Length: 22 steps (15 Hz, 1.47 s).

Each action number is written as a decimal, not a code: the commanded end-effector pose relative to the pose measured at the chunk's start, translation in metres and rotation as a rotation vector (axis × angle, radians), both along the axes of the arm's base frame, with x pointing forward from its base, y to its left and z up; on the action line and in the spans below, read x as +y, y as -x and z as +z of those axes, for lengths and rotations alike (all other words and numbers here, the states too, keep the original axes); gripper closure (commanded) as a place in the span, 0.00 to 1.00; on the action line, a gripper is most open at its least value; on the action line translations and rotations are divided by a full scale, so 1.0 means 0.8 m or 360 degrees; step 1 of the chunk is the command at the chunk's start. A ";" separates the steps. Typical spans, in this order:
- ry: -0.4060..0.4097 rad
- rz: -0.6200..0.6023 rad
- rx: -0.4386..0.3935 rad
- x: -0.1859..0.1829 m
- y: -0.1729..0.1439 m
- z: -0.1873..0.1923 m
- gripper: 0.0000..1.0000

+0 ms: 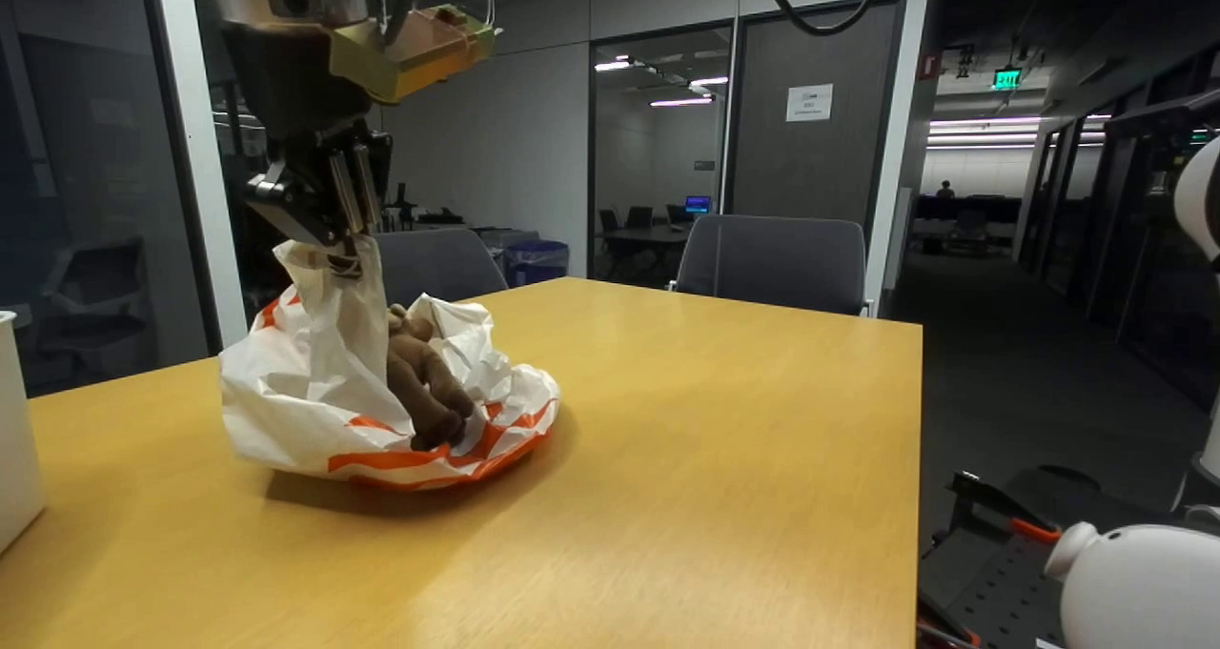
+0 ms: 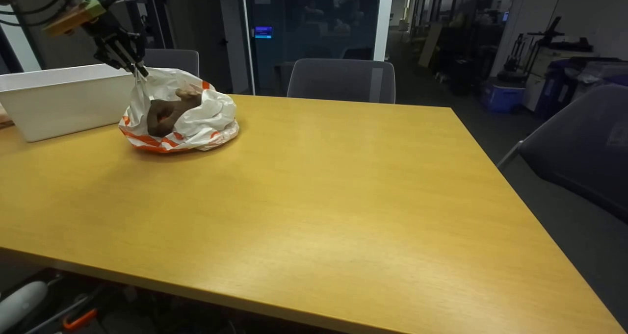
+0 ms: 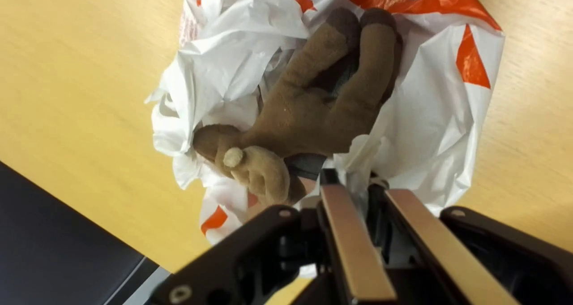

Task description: Put the yellow container, the duster and the moose toy in the plastic, then pull up the plastic

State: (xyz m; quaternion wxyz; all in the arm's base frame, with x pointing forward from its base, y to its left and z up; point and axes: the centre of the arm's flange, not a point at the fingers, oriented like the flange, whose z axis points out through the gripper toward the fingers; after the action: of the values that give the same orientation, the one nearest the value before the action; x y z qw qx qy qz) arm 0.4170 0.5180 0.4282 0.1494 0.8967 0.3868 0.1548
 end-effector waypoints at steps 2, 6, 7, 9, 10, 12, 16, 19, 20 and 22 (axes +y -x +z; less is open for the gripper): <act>0.0025 -0.0113 0.0129 -0.038 -0.006 -0.023 0.57; 0.0124 -0.0244 0.0168 -0.051 -0.011 -0.029 0.38; 0.0126 -0.0261 0.0192 -0.050 -0.007 -0.027 0.31; 0.0104 -0.0259 0.0257 -0.044 0.005 -0.022 0.16; 0.0092 -0.0271 0.0269 -0.043 0.011 -0.020 0.08; 0.0079 -0.0281 0.0271 -0.040 0.018 -0.013 0.00; -0.0004 -0.0318 0.0185 -0.030 0.030 0.023 0.00; -0.0125 -0.0408 0.0112 -0.032 0.032 0.062 0.00; -0.0167 -0.0450 0.0090 -0.036 0.032 0.074 0.00; -0.0240 -0.0505 0.0107 -0.050 0.037 0.095 0.00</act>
State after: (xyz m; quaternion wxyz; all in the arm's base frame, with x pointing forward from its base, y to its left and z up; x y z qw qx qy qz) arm 0.3961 0.4964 0.4748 0.1195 0.9492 0.2659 0.1183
